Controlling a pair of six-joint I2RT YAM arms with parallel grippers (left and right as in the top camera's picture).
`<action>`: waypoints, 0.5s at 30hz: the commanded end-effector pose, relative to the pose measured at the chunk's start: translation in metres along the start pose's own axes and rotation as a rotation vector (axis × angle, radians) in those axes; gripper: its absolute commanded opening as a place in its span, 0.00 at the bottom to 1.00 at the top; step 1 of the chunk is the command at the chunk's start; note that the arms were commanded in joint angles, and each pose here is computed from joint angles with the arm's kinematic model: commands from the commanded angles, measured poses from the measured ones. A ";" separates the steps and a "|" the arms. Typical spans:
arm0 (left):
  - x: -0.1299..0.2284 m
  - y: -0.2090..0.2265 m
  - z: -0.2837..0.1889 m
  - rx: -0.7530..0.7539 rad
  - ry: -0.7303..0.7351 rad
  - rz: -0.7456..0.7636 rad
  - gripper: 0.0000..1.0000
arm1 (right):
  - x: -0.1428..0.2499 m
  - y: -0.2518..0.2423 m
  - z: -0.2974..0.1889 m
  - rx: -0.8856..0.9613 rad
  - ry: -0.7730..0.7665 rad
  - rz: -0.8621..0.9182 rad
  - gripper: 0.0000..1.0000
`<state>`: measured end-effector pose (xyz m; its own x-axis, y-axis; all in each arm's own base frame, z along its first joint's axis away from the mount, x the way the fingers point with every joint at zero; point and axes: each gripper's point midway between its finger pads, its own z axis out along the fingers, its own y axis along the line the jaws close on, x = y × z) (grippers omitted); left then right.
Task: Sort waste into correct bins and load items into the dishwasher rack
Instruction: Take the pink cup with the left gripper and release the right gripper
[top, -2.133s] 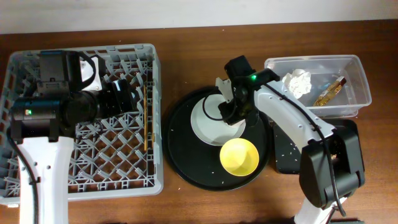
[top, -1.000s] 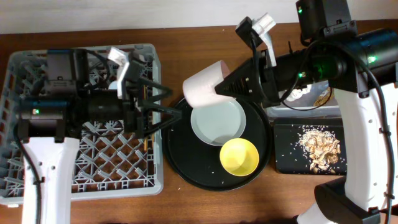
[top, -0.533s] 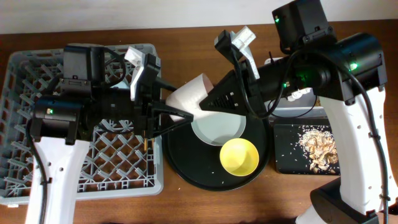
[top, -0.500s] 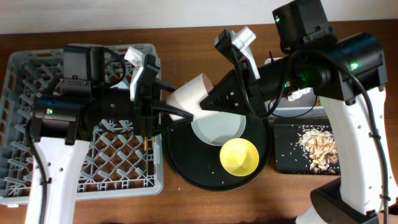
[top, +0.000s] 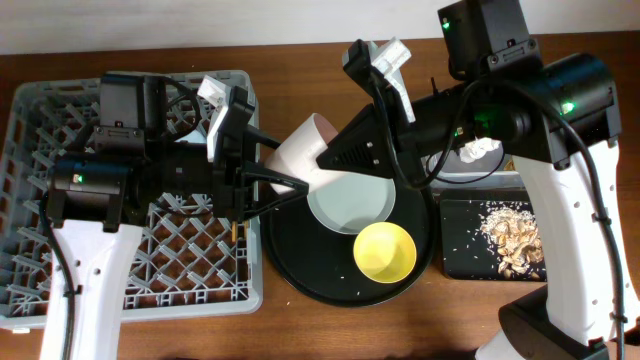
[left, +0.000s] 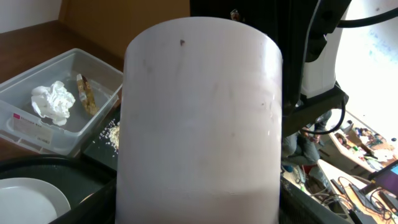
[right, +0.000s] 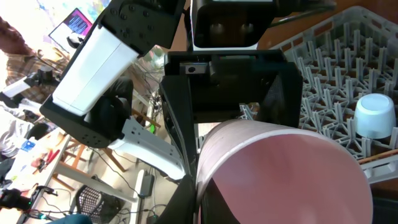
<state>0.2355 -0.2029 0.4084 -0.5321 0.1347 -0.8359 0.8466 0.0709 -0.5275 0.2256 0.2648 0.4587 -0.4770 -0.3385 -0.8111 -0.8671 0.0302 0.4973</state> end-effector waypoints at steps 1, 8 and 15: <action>0.001 -0.004 0.001 0.016 0.001 -0.001 0.65 | -0.004 0.006 0.000 -0.013 -0.012 -0.044 0.04; -0.001 0.000 -0.005 -0.005 -0.013 -0.004 0.57 | -0.005 -0.008 -0.012 0.050 -0.025 -0.026 0.35; -0.001 0.001 -0.005 -0.007 -0.014 -0.004 0.57 | -0.004 -0.036 -0.045 0.157 -0.072 0.040 0.24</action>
<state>0.2385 -0.1988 0.4080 -0.5394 0.1262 -0.8325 0.8420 0.0859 -0.5325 0.2623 0.2294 0.4585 -0.5198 -0.2662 -0.8118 -0.8543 0.1583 0.4951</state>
